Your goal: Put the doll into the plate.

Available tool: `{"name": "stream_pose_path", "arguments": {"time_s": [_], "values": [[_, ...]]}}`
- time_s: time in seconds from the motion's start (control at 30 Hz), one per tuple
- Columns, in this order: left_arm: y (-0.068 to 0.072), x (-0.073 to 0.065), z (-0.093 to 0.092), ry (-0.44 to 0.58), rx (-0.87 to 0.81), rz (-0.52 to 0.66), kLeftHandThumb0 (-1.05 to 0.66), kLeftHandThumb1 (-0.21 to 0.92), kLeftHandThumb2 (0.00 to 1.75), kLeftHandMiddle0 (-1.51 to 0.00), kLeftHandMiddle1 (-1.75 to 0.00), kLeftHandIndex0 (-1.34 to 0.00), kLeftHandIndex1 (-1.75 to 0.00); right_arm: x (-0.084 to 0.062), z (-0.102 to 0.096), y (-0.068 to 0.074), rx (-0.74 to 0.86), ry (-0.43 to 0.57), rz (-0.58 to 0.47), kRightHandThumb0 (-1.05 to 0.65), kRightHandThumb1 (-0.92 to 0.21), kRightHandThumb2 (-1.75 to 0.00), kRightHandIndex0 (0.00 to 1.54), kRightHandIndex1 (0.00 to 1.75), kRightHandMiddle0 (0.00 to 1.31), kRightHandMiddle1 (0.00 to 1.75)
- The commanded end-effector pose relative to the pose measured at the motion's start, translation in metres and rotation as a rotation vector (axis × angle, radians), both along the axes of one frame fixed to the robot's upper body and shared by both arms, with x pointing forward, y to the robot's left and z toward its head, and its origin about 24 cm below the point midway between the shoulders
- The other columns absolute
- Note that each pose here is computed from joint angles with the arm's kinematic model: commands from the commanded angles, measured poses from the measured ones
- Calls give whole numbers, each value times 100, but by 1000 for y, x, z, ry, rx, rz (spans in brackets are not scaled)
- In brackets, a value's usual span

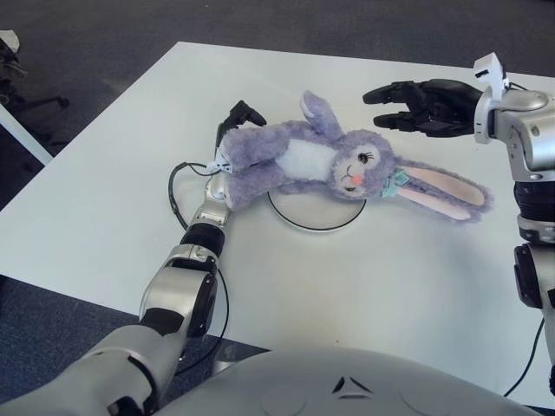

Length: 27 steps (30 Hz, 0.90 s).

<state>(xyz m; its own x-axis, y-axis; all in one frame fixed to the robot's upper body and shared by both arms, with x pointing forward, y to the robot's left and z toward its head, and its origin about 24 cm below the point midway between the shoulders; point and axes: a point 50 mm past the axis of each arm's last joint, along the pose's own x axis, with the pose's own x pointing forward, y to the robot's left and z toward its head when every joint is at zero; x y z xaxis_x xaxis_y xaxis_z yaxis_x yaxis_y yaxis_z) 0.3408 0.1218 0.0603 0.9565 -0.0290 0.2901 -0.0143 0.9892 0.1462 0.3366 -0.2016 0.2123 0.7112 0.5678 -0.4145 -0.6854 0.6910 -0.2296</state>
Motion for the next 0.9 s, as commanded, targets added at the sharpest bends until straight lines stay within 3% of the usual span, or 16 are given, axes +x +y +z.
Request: {"name": "stream_pose_path", "arguments": {"time_s": [0.0,0.4,0.5,0.67,0.87], "values": [[3,-33,-59,205,21,16,-49,30,133,-128,-175,-62,-175,1,21,-7,3,-44,-16,-100,-92,-98,0,9,0,46],[4,-32,-60,208,13,15,-48,31,132,-129,-175,-62,-175,0,27,-26,-21,-72,-97,-102,-92,-99,3,10,0,50],[5,-31,-59,210,17,17,-48,31,132,-129,-175,-62,-175,3,15,-44,-36,-87,-168,-100,-92,-98,4,12,0,52],[5,-31,-60,219,14,13,-48,32,132,-129,-175,-61,-175,11,-8,-72,-66,-113,-295,-95,-92,-101,1,40,0,65],[5,-30,-60,220,4,4,-48,32,132,-130,-175,-61,-175,9,-22,-90,-68,-112,-360,-90,-92,-104,0,49,0,68]]}}
